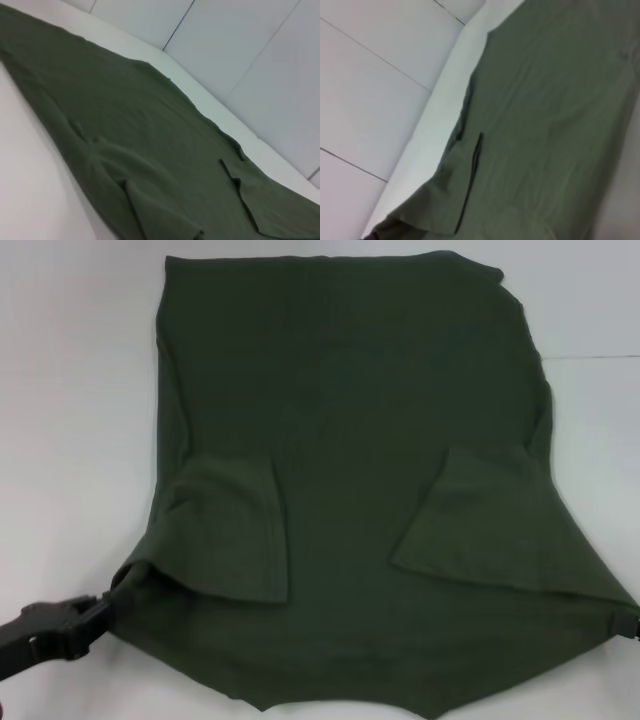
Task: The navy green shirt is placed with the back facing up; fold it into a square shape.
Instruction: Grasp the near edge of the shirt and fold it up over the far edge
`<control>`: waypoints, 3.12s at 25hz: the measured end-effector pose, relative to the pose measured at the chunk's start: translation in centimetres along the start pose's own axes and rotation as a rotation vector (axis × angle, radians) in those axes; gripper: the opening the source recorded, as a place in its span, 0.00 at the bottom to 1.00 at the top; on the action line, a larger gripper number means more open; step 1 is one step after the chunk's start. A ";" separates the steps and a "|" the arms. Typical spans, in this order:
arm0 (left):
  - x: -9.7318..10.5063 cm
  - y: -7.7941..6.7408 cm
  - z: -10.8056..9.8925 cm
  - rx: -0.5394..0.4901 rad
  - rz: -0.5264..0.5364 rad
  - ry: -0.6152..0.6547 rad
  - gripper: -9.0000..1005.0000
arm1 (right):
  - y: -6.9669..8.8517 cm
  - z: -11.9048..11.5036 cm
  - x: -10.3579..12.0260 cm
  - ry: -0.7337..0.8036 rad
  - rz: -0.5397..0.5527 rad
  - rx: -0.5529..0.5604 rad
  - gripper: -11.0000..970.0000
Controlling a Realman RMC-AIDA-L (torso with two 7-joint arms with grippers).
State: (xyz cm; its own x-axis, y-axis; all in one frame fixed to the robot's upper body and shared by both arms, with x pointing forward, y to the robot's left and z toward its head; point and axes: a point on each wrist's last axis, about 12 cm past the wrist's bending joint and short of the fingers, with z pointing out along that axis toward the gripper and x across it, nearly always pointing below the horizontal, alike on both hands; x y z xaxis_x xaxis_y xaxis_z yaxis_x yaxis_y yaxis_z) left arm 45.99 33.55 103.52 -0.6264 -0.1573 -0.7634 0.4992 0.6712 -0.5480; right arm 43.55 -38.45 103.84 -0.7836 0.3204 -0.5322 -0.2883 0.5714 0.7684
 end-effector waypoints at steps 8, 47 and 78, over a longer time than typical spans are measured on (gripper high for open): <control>1.5 -0.6 -2.3 0.047 -0.053 0.018 0.05 | 0.3 -2.2 2.3 -0.042 -0.023 -0.020 0.03; -11.8 -1.1 10.0 0.107 0.047 -0.135 0.05 | 1.3 2.5 -11.4 -0.303 -0.254 0.011 0.03; -13.6 -2.7 20.4 -0.305 0.264 -0.321 0.09 | 1.1 16.8 -16.3 -0.348 -0.453 0.538 0.03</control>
State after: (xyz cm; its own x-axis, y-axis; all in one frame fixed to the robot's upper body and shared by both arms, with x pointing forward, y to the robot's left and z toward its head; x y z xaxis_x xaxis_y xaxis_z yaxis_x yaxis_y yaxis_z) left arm 65.38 19.13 108.38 -0.2635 -0.1366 -0.9549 0.3885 0.8911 -0.2347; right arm 65.24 -30.34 107.38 -0.4100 0.1366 -0.9018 -0.1629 0.9619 0.2197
